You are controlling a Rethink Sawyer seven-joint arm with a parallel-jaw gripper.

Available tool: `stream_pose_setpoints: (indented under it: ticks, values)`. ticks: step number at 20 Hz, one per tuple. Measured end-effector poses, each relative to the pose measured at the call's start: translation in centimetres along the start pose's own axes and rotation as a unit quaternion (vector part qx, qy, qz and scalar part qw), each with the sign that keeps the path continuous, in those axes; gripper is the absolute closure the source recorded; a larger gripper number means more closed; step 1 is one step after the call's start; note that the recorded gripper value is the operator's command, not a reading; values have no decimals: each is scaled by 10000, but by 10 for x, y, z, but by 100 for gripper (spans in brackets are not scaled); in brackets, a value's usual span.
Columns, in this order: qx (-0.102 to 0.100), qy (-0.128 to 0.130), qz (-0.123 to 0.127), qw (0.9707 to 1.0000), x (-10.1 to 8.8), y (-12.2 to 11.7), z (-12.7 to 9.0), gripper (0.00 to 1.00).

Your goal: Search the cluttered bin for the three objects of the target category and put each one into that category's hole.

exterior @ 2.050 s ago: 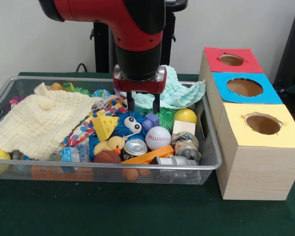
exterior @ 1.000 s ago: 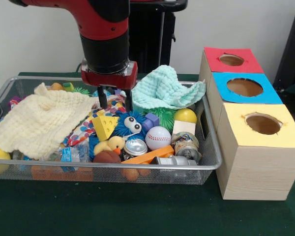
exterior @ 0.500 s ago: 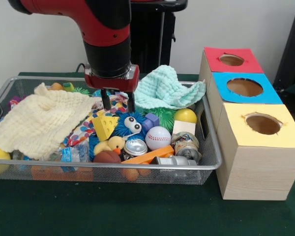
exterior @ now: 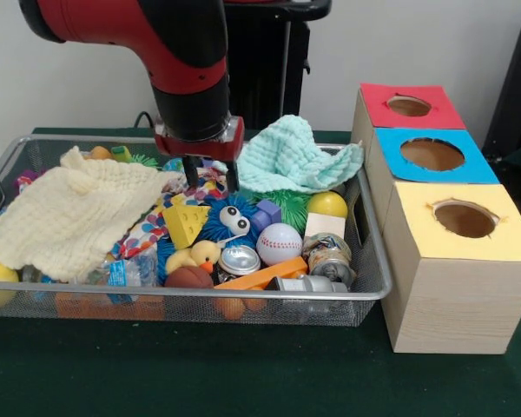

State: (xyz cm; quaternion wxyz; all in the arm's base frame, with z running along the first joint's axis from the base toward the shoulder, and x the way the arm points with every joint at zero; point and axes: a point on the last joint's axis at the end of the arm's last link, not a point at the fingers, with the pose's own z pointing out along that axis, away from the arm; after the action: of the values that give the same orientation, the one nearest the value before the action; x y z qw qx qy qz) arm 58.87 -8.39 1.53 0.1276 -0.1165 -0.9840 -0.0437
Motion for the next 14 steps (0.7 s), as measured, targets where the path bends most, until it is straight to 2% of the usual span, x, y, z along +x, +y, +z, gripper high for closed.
stream_pose_setpoints:
  ticks: [7, 10, 14]
  values:
    - [28, 263, -57, 9996, 33, -11, 20, 0]
    - [38, 231, -82, 9997, 37, -13, 25, 0]
    - [67, 46, -179, 9998, 42, -12, 39, 0]
